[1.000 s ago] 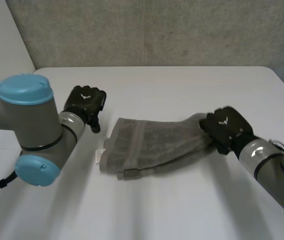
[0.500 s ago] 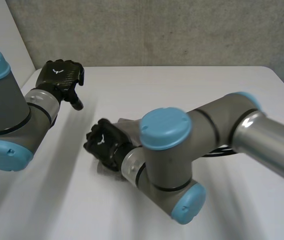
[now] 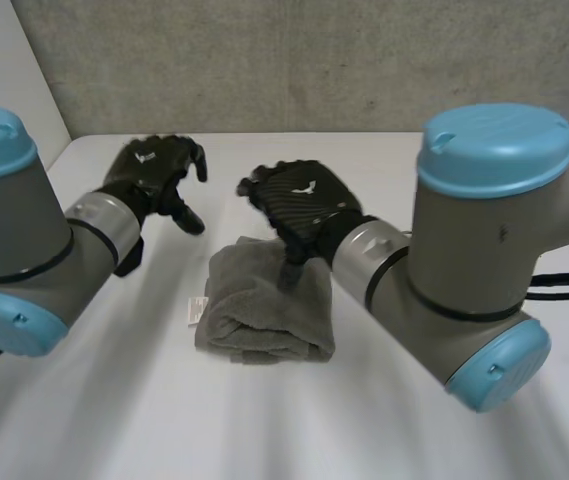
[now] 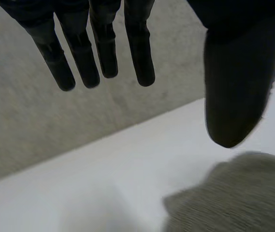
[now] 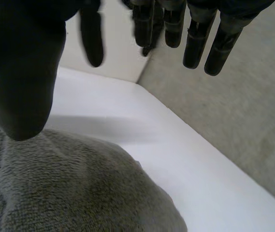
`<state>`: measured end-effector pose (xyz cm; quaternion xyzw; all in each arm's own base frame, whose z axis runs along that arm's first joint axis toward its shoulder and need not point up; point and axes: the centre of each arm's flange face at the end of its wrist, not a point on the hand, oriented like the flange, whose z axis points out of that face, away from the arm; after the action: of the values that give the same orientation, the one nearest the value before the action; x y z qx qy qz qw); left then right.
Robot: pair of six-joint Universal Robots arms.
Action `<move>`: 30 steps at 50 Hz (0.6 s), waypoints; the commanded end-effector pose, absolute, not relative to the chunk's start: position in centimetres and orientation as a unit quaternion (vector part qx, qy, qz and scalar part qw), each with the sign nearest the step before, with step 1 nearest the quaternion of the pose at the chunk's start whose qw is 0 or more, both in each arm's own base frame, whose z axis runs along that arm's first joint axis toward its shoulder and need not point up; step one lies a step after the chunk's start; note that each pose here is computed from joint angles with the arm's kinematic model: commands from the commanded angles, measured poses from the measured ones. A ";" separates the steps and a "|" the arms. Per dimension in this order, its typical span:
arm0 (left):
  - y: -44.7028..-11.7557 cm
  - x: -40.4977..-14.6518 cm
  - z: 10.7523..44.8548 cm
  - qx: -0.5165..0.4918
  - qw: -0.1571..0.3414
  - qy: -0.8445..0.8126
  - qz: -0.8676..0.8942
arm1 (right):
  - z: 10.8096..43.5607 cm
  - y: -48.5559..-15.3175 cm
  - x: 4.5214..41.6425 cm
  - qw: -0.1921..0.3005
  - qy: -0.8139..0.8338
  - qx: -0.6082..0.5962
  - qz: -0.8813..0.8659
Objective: Fold the towel.
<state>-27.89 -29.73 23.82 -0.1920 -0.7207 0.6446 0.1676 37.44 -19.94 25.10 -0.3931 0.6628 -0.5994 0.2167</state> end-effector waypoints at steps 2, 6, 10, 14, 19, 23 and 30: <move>-26.7 -27.9 19.7 -0.192 0.200 -0.772 0.572 | 22.0 -22.6 36.6 0.226 0.726 -0.328 -0.561; -25.9 -27.6 18.1 -0.192 0.198 -0.789 0.548 | 19.8 -23.1 36.4 0.201 0.751 -0.310 -0.547; -25.5 -27.3 16.9 -0.193 0.195 -0.799 0.535 | 18.2 -23.5 36.5 0.184 0.766 -0.301 -0.537; -25.3 -27.1 15.1 -0.195 0.190 -0.811 0.518 | 16.4 -24.0 36.4 0.166 0.782 -0.291 -0.526; -25.2 -26.9 14.0 -0.195 0.186 -0.817 0.510 | 15.2 -24.3 36.2 0.152 0.791 -0.286 -0.519; -25.4 -26.9 13.4 -0.199 0.184 -0.812 0.517 | 14.4 -24.4 36.1 0.147 0.795 -0.290 -0.513; -25.7 -27.0 13.6 -0.218 0.173 -0.799 0.533 | 14.2 -24.3 36.2 0.149 0.795 -0.294 -0.510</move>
<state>-26.89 -25.42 13.44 -0.2025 -0.8099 0.5196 0.1818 36.15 -24.37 14.31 -0.2906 0.7951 -0.5117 0.1469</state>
